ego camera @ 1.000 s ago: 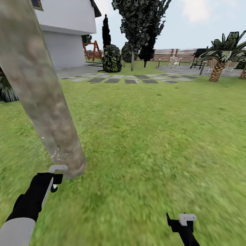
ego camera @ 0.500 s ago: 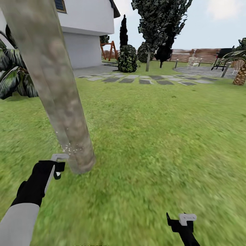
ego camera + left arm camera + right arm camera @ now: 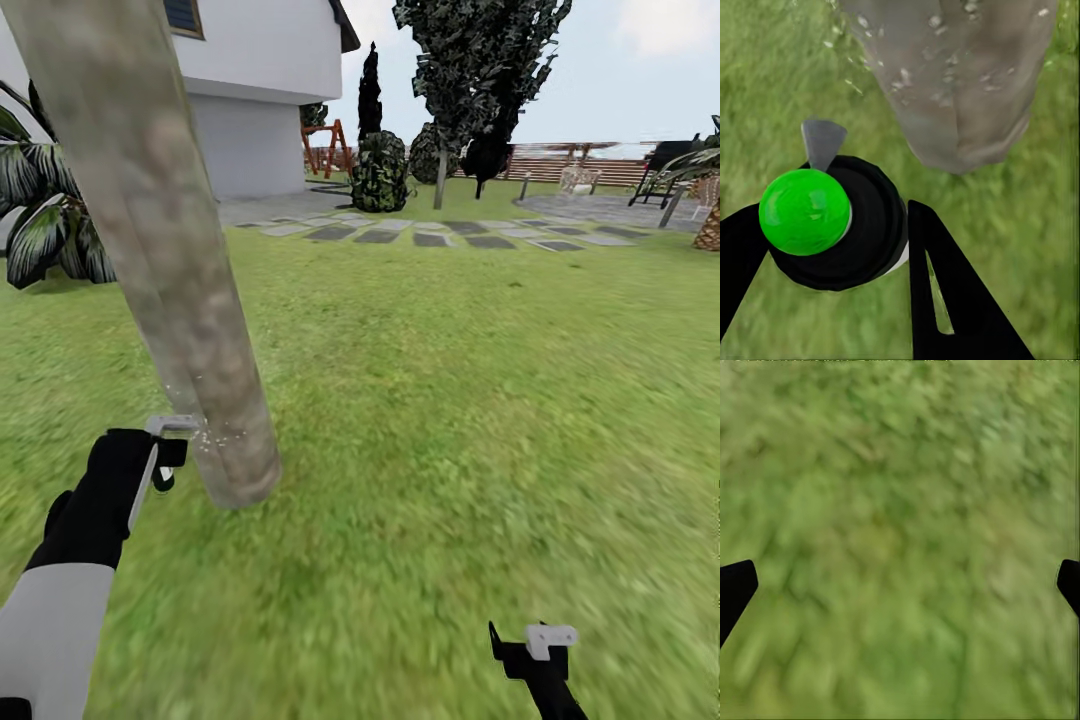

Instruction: In the garden, pick up the pesticide atomizer on the floor and spray pesticide onto both trees until each tree trunk is fully covered.

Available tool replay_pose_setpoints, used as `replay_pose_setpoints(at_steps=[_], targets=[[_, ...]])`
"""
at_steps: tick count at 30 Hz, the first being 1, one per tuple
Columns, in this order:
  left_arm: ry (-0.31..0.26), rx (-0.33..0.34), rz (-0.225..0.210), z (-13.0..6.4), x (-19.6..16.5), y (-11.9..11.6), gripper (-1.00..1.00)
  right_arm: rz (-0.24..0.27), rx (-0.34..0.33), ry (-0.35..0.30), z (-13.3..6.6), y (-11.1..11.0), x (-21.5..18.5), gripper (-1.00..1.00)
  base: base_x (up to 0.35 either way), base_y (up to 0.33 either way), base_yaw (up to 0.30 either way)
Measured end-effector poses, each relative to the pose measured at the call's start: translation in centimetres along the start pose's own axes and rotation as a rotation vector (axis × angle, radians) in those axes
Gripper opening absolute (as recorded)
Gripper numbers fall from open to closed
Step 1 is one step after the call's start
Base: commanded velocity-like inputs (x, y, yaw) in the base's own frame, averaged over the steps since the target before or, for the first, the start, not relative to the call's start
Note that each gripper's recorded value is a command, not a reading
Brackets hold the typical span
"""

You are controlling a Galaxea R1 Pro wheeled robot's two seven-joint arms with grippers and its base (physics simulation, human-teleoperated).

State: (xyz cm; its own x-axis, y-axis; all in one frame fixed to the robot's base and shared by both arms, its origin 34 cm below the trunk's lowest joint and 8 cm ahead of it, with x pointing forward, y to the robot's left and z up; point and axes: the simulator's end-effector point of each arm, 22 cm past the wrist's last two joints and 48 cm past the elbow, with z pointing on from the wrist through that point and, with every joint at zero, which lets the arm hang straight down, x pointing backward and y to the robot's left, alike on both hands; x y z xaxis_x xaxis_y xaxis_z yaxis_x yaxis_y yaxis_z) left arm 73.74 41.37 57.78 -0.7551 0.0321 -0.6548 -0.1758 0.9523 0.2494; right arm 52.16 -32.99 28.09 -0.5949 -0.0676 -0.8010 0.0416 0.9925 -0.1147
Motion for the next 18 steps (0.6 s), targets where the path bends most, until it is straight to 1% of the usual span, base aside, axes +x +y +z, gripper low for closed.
replay_pose_setpoints(at_steps=[3,5,11,18], targets=[[-0.006,0.0,0.0,-0.16,-0.22,0.0,-1.0,0.0,0.0,0.001,-0.01,-0.01,0.04,1.0,0.156,-0.239,0.014],[-0.007,-0.001,0.0,-0.19,-0.26,0.02,-1.0,0.0,0.001,0.001,-0.02,-0.01,0.06,1.0,0.16,-0.243,0.175],[-0.006,-0.009,0.003,-0.2,-0.26,0.22,-1.0,0.0,0.0,0.0,-0.01,0.0,0.02,1.0,0.189,-0.227,0.259],[-0.005,-0.012,0.004,-0.19,-0.22,0.26,-1.0,0.0,0.0,0.001,-0.01,0.0,0.03,1.0,0.264,-0.172,0.277]])
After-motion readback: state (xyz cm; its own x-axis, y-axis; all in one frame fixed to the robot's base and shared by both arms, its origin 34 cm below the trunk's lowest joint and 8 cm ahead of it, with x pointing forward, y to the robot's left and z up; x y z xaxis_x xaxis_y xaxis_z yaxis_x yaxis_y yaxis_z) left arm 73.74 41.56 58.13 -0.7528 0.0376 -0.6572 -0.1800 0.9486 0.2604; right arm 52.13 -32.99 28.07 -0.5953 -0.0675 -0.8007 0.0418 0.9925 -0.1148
